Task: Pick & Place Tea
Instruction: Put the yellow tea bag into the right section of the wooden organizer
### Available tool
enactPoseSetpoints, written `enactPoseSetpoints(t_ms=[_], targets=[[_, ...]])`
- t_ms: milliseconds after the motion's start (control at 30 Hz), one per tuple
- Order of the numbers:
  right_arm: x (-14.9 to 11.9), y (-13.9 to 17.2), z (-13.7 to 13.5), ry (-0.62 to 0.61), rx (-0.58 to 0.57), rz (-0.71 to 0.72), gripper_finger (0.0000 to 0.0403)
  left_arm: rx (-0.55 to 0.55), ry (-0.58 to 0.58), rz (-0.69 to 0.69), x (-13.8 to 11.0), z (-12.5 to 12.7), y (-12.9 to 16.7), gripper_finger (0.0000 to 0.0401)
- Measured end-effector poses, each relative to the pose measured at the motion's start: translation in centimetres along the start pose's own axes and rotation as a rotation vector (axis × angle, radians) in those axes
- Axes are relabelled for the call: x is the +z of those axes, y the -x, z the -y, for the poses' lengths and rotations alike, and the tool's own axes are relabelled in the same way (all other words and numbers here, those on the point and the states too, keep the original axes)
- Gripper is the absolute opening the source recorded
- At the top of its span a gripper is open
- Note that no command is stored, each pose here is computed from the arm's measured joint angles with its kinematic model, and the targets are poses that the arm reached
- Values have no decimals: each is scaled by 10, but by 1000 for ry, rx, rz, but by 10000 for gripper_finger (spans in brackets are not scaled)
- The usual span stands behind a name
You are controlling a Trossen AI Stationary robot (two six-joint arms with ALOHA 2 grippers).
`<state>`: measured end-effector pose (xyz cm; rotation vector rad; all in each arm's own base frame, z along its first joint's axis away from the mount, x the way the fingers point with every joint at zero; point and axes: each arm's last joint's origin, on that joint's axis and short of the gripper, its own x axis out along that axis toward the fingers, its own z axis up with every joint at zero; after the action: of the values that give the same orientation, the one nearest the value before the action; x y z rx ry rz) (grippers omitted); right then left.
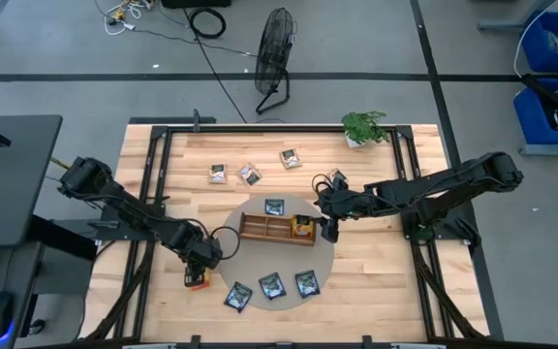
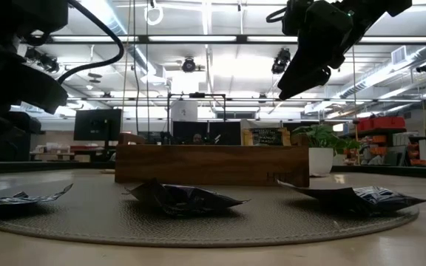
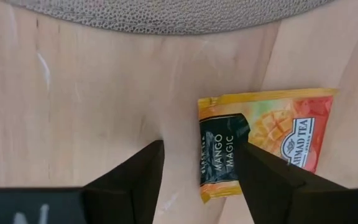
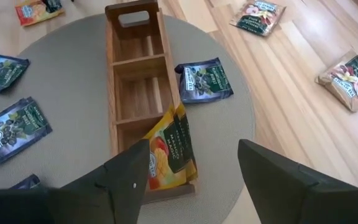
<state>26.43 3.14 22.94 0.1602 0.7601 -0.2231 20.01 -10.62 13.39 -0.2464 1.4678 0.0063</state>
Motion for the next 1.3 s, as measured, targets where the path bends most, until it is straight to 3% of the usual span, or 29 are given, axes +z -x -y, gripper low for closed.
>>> enactPoseSetpoints(t_ms=[233, 500, 867, 1133, 1300], targets=[[-1, 0, 1, 2, -13, -3, 252, 3, 24, -13, 0, 0, -2, 153], [-3, 0, 2, 9, -46, -21, 252, -41, 56, -8, 4, 0, -3, 13], [-2, 0, 2, -24, -43, -16, 252, -59, 140, 43, 13, -9, 10, 2], [3, 1, -1, -90, 17, 28, 252, -62, 102, 113, 22, -1, 49, 1], [14, 7, -4, -166, 82, 129, 252, 12, 86, 178, 32, 2, 80, 1]])
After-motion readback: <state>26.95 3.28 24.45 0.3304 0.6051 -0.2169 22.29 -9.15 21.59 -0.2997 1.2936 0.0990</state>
